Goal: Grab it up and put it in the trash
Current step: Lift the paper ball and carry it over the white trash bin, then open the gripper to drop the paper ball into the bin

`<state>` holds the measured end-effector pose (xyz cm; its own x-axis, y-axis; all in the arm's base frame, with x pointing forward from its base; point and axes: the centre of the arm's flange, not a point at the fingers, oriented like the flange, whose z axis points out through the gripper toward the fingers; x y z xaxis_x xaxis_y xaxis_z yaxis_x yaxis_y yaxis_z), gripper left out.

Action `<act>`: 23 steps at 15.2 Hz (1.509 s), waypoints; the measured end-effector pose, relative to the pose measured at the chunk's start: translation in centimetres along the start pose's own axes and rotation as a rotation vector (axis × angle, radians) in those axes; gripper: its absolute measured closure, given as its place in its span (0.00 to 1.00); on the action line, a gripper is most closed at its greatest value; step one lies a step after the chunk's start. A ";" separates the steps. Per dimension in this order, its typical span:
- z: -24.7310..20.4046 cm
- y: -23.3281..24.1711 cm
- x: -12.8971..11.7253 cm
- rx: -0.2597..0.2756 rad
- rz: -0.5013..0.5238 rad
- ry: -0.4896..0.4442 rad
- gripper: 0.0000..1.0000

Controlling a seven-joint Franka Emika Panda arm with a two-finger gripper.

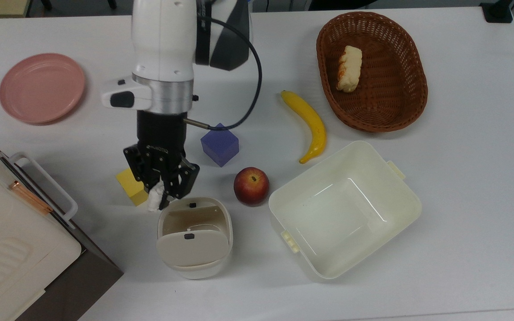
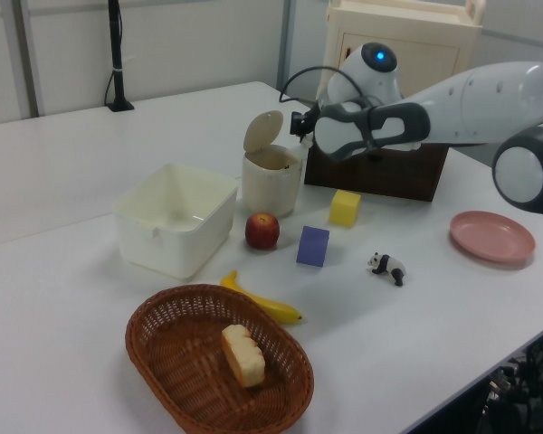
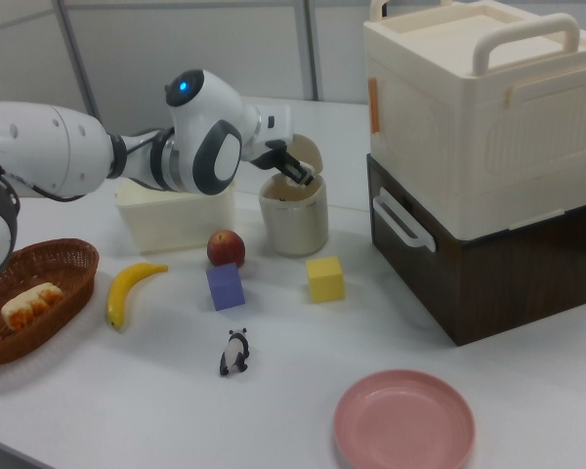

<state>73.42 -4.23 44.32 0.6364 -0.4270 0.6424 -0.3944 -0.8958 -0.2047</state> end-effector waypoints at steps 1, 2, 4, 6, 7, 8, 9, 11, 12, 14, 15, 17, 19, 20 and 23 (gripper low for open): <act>0.5 -0.4 -0.4 0.009 -0.006 0.007 0.79; 0.9 -0.7 -0.8 0.015 -0.012 0.010 0.79; 1.3 -1.4 -1.3 0.029 -0.020 0.016 0.79; 1.4 -2.1 -1.6 0.039 -0.025 0.013 0.79; 1.4 -2.4 -1.7 0.045 -0.029 0.014 0.79; 1.3 -2.7 -1.8 0.051 -0.032 0.017 0.79; 1.3 -3.0 -1.9 0.054 -0.035 0.017 0.79; 1.9 -3.3 -2.5 0.053 -0.042 0.007 0.79; 2.2 -3.3 -2.8 0.052 -0.043 0.003 0.79; 2.6 -3.3 -3.1 0.050 -0.054 0.002 0.78; 2.7 -3.4 -3.2 0.049 -0.059 0.004 0.78; 2.8 -3.4 -3.2 0.050 -0.061 0.004 0.74; 2.8 -3.4 -3.2 0.049 -0.063 0.005 0.60; 2.8 -3.4 -3.2 0.048 -0.066 0.005 0.50; 2.8 -3.4 -3.3 0.048 -0.069 0.006 0.20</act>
<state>74.55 -0.10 40.88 0.6572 -0.3633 0.6604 -0.3174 -0.9281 -0.1946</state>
